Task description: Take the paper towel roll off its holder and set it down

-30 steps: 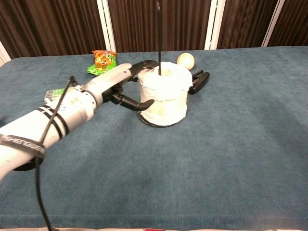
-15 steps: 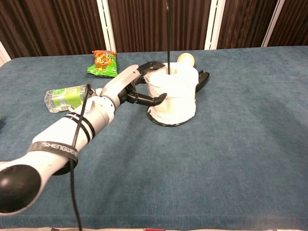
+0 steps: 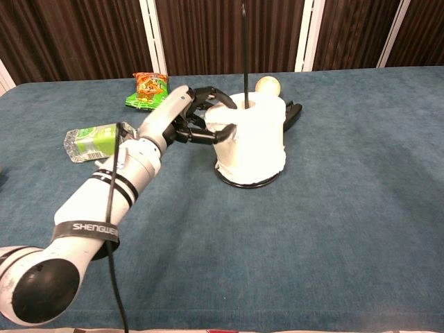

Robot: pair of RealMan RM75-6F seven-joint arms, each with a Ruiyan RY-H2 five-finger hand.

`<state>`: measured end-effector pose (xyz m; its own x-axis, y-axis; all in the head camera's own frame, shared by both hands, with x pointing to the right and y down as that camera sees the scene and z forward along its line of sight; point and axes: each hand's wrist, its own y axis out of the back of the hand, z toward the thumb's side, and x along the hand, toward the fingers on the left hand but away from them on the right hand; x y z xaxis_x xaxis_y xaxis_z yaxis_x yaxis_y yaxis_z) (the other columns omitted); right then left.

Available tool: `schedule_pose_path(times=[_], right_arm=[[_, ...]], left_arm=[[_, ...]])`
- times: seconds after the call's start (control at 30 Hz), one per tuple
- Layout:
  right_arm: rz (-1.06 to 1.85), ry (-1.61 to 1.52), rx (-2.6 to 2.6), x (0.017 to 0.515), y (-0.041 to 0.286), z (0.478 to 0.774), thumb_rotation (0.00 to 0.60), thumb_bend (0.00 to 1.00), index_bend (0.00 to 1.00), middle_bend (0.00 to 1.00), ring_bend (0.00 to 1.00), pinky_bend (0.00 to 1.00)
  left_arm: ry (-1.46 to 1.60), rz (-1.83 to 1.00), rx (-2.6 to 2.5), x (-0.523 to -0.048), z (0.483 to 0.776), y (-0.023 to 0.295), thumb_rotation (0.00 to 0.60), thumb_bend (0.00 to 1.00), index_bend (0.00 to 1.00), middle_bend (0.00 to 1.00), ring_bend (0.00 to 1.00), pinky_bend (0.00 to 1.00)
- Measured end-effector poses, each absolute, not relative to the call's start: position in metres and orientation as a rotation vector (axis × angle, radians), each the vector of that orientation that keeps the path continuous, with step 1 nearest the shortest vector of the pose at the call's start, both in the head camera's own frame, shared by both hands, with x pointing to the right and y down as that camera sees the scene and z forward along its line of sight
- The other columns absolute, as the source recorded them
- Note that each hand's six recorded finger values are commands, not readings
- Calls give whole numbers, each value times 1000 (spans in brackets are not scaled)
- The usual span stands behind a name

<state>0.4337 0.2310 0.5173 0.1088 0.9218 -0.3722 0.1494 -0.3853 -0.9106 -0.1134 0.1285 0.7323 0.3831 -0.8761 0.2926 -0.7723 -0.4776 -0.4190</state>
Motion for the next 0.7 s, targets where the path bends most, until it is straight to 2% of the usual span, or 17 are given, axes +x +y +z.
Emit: schedule_pose_path(times=[0.13, 0.33, 0.7], right_arm=[[1349, -1048, -1664, 432, 232, 520, 600, 124, 0, 0, 0, 215], [1348, -1038, -1662, 430, 233, 521, 600, 124, 0, 0, 0, 215], [1363, -1028, -1663, 430, 233, 525, 600, 124, 0, 0, 0, 215]], left_arm=[[1469, -646, -2389, -122, 714, 118, 600, 373, 626, 547, 410, 429], [1448, -515, -2337, -135, 668, 101, 600, 372, 624, 544, 408, 429], [1330, -361, -2057, -174, 533, 62, 600, 369, 624, 554, 401, 440]])
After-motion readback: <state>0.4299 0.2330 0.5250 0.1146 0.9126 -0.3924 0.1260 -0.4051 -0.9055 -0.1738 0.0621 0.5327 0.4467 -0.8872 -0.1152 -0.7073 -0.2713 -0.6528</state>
